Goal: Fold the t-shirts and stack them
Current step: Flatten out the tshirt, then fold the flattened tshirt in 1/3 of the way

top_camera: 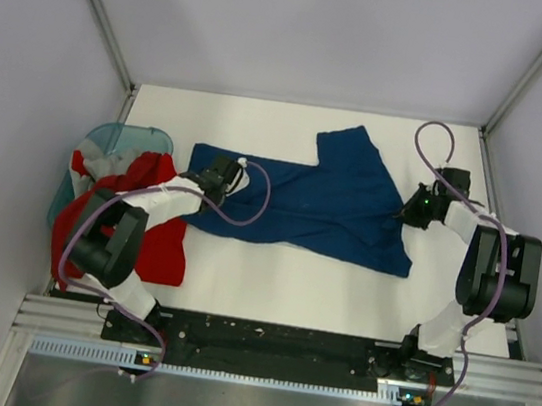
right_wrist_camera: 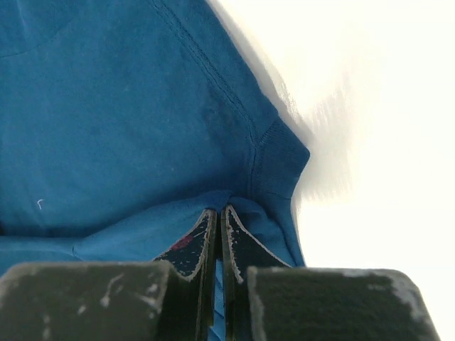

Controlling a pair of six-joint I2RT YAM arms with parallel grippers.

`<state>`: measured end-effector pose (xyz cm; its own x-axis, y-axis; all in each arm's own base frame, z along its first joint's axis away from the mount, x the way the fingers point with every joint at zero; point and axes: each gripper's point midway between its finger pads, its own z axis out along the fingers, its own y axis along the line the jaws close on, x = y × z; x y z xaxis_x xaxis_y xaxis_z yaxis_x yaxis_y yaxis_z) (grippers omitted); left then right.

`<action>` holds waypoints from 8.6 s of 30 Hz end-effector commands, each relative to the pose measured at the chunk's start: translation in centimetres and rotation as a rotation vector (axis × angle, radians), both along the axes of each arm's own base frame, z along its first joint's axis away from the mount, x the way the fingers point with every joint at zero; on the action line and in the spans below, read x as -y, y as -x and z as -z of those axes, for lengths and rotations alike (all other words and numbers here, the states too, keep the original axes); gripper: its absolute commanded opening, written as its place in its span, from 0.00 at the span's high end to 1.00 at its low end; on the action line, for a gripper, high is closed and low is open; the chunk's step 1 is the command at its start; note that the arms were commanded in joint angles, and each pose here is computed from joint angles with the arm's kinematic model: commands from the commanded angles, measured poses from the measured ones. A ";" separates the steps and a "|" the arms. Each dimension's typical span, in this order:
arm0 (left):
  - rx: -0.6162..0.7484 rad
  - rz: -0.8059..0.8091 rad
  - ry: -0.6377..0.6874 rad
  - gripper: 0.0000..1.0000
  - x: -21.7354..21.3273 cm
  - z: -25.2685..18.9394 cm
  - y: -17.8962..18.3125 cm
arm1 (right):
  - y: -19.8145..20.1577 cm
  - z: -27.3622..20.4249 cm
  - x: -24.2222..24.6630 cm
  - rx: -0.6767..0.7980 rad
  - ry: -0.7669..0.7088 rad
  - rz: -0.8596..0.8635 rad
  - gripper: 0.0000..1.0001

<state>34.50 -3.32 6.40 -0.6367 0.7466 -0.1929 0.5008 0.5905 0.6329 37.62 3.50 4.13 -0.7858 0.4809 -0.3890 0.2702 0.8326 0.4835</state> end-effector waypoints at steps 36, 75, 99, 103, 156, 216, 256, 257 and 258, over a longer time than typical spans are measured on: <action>0.723 0.148 0.178 1.00 1.0 -43.4 -1.2 | 6.4 -50.7 2.8 1.142 0.254 0.096 1.00; 0.145 0.276 0.082 1.00 2.9 -14.8 -2.5 | 10.9 -23.6 3.7 0.571 0.062 0.190 1.00; -0.071 0.022 0.131 1.00 0.3 1.4 4.2 | 4.3 -7.4 0.8 0.312 0.007 0.098 1.00; -0.074 0.011 0.117 1.00 0.5 2.0 3.3 | 3.2 -5.5 1.6 0.262 0.051 0.094 1.00; -0.073 0.189 0.052 0.58 3.7 3.3 3.8 | -2.7 -3.0 1.9 0.122 0.037 0.013 1.00; -0.171 0.388 0.052 0.63 2.4 4.9 5.9 | 9.2 -1.1 5.9 0.033 0.076 0.573 0.47; -0.474 0.432 0.229 1.00 3.1 4.5 14.5 | 17.5 0.9 13.6 0.007 0.159 1.111 1.00; -0.487 0.441 0.236 1.00 3.3 4.4 14.9 | 17.8 0.8 13.9 0.017 0.172 1.138 1.00; -0.501 0.447 0.241 1.00 3.4 4.3 15.3 | 18.0 0.8 14.2 0.020 0.183 1.160 1.00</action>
<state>22.14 -6.26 1.71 -0.3390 0.9263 -0.1642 0.8937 0.3716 0.2515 21.43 -6.95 2.61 -0.0899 0.9034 -0.4193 0.8528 0.2873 0.4360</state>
